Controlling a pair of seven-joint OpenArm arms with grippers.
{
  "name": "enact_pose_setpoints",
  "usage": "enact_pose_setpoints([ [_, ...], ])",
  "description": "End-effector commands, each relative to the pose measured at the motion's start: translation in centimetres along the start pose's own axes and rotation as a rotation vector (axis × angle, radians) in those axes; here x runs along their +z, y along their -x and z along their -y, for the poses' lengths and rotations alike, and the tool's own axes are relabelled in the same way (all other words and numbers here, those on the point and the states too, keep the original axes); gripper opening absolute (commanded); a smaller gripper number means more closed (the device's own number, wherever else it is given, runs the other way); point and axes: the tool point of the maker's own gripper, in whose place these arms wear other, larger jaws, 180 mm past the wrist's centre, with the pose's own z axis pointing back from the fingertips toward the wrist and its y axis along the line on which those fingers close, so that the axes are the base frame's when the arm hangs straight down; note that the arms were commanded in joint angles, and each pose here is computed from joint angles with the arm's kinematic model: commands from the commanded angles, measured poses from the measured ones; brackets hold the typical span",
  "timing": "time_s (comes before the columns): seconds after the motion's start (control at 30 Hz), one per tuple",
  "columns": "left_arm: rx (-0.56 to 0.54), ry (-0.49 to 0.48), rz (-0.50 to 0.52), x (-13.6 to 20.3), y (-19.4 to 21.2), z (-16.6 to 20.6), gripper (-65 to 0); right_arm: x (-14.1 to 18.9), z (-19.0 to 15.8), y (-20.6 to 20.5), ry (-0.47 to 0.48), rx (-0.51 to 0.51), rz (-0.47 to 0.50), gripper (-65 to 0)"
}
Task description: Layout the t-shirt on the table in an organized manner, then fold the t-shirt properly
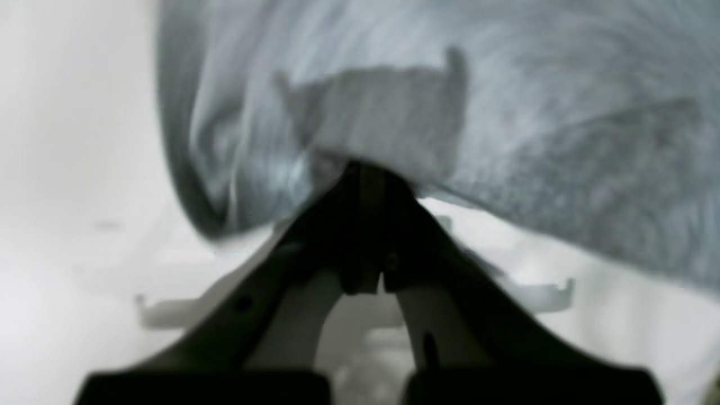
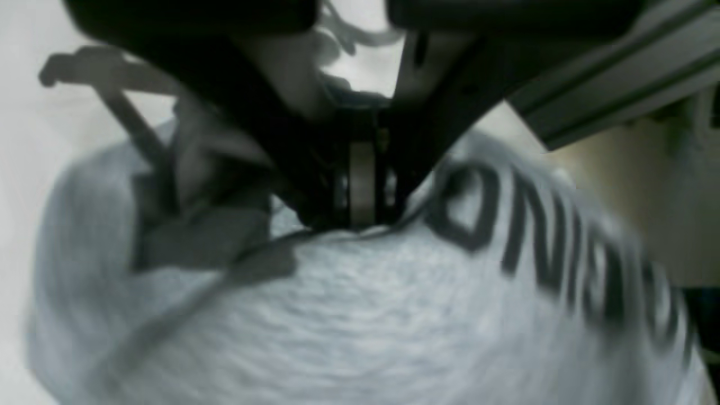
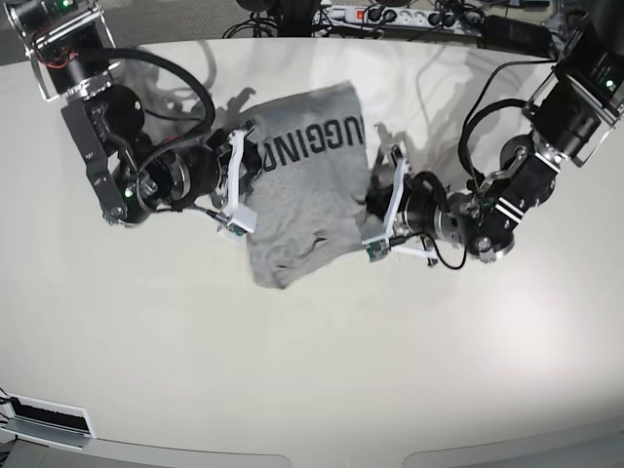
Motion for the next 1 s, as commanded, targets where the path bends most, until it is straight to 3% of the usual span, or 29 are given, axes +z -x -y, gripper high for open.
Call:
enact_pose_setpoints([
  [0.0, -0.022, -0.040, 0.018, 0.5, -1.4, -1.4, -65.0, 0.7, -0.3, -1.1, -0.003, 0.018, 0.039, -65.0],
  [0.1, -0.052, -0.104, 0.010, 1.0, -3.3, -3.4, -65.0, 1.5, -1.6, -1.8, 0.009, 0.054, 0.076, -65.0],
  [0.2, -0.053, -0.137, -0.018, 2.5, -4.2, -5.3, -65.0, 3.6, -0.7, -3.2, 0.117, 0.076, 0.129, -65.0],
  [0.37, 0.065, -0.076, -0.022, 5.0, -6.1, -5.7, -65.0, 8.4, 0.2, -5.2, 0.231, 0.056, 0.284, -65.0],
  [0.53, 0.151, 0.028, 0.129, 8.8, -7.9, -5.3, -65.0, 12.2, -1.2, -6.7, 0.151, 0.072, 0.460, -65.0],
  [0.6, 0.176, 0.017, 0.184, 10.5, -8.0, -5.7, -65.0, 13.7, -2.3, -6.5, 0.066, 0.088, 0.529, -65.0],
  [0.73, 0.172, 0.064, 0.245, 13.4, -6.9, -3.3, -65.0, 17.4, -4.0, -5.0, -0.099, -0.004, 0.657, -65.0],
  [0.97, 0.176, 0.165, 0.260, 16.4, -3.2, 3.8, -65.0, 20.3, -0.8, 0.0, 0.074, -0.189, 0.718, -65.0],
])
